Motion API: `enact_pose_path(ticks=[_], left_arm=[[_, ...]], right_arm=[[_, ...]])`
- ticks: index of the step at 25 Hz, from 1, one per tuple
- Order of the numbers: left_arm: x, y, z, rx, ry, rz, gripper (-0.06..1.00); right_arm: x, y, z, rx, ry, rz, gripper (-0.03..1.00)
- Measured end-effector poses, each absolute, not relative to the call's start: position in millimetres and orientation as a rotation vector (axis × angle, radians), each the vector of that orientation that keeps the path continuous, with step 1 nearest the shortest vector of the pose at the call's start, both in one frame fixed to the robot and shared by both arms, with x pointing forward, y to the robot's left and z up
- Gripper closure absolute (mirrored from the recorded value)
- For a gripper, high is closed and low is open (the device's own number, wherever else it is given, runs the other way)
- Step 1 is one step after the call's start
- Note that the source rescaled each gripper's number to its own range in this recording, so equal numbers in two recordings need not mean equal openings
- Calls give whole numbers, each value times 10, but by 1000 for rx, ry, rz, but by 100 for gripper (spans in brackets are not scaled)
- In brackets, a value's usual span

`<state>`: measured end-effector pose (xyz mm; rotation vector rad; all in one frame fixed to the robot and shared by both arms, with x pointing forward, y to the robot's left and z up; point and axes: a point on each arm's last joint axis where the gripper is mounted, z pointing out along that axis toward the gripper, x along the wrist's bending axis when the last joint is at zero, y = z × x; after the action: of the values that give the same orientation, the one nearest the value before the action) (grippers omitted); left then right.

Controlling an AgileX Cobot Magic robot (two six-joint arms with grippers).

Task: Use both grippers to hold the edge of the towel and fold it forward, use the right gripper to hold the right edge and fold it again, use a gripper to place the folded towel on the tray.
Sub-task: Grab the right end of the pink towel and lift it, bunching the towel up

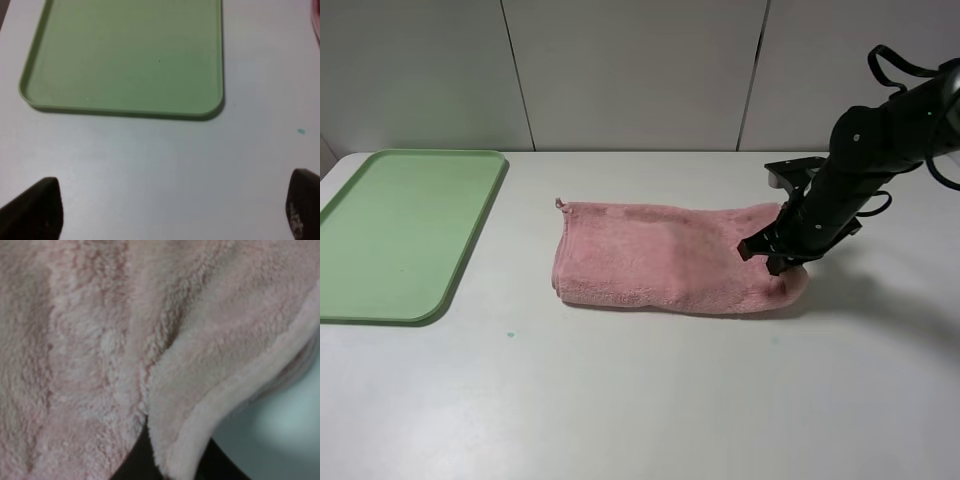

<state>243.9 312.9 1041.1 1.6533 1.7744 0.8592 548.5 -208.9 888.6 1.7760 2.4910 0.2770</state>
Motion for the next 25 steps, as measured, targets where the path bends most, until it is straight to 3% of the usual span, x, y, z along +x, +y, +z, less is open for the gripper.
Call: enact_pose_path(ticks=[25], left_arm=[[2439,3129,10411,1653,1774,859,7]], right_arm=[[4745,-2927,9712,1867,2256,133,91]])
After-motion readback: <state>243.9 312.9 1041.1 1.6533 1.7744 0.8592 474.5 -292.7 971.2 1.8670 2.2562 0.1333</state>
